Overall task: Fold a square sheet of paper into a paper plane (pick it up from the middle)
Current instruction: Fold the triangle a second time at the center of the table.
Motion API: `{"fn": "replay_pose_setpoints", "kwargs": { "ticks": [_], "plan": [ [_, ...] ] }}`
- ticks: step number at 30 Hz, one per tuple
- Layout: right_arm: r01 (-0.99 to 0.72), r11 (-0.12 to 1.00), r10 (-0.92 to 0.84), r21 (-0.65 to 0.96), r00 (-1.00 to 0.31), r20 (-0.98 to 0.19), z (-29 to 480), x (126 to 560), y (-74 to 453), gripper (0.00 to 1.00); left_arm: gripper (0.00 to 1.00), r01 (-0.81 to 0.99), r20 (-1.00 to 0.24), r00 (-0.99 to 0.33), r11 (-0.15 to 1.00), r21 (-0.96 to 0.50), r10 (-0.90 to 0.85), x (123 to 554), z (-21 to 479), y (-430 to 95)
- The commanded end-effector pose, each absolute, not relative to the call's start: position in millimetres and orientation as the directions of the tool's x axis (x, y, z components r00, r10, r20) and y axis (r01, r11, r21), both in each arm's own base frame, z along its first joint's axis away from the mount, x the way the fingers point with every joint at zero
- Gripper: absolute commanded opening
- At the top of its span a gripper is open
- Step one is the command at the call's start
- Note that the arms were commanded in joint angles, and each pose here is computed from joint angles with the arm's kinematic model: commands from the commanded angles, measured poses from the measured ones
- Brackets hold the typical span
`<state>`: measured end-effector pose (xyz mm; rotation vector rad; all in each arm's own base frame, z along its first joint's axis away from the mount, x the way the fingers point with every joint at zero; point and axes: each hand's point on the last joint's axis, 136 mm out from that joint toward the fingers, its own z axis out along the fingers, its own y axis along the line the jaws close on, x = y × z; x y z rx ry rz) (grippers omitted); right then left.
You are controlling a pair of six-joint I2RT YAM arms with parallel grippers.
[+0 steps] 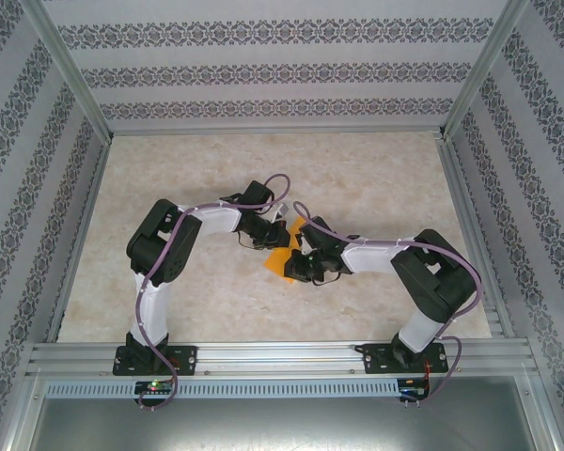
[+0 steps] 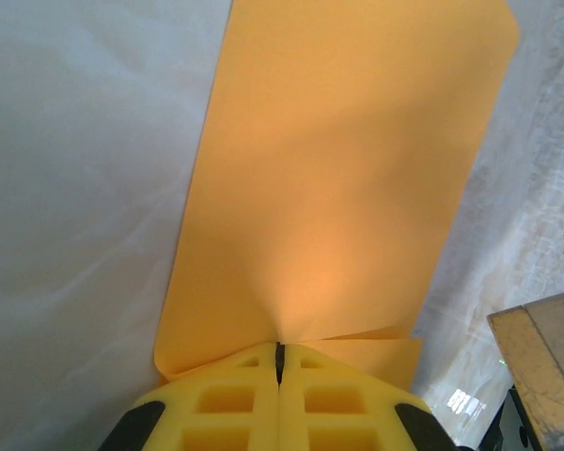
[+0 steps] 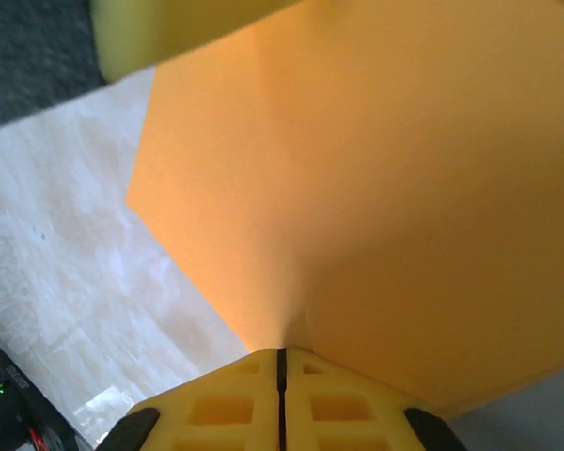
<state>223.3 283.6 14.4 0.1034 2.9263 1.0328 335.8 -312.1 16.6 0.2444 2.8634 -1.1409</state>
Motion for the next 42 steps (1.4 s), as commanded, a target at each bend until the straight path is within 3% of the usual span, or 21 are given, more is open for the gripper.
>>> {"fn": "replay_pose_setpoints", "kwargs": {
  "ticks": [1,13,21,30,42],
  "plan": [
    [0.112,0.815,0.069,0.568,-0.993,0.097,-3.7,188.0,268.0,0.08,0.0,0.074,0.06,-0.991,0.877,-0.475,0.116,304.1,-65.4,-263.8],
    [0.128,0.787,0.086,0.603,-0.991,0.098,8.0,179.8,265.8,0.07,0.0,0.074,0.071,-0.99,0.875,-0.479,0.123,301.9,-66.9,-264.5],
    [0.082,0.671,0.126,0.737,-0.992,-0.005,65.3,233.7,287.0,0.06,0.0,0.073,0.072,-0.99,0.866,-0.495,0.125,301.8,-63.1,-267.2],
    [0.1,0.726,0.111,0.68,-0.993,0.028,31.4,251.9,280.8,0.06,0.0,0.079,0.067,-0.989,0.864,-0.497,0.129,301.5,-56.6,-267.3],
    [0.131,0.821,0.105,0.556,-0.991,0.078,-5.9,223.7,248.1,0.06,0.0,0.079,0.04,-0.993,0.859,-0.505,0.114,314.0,-47.9,-269.6]
  ]
}}
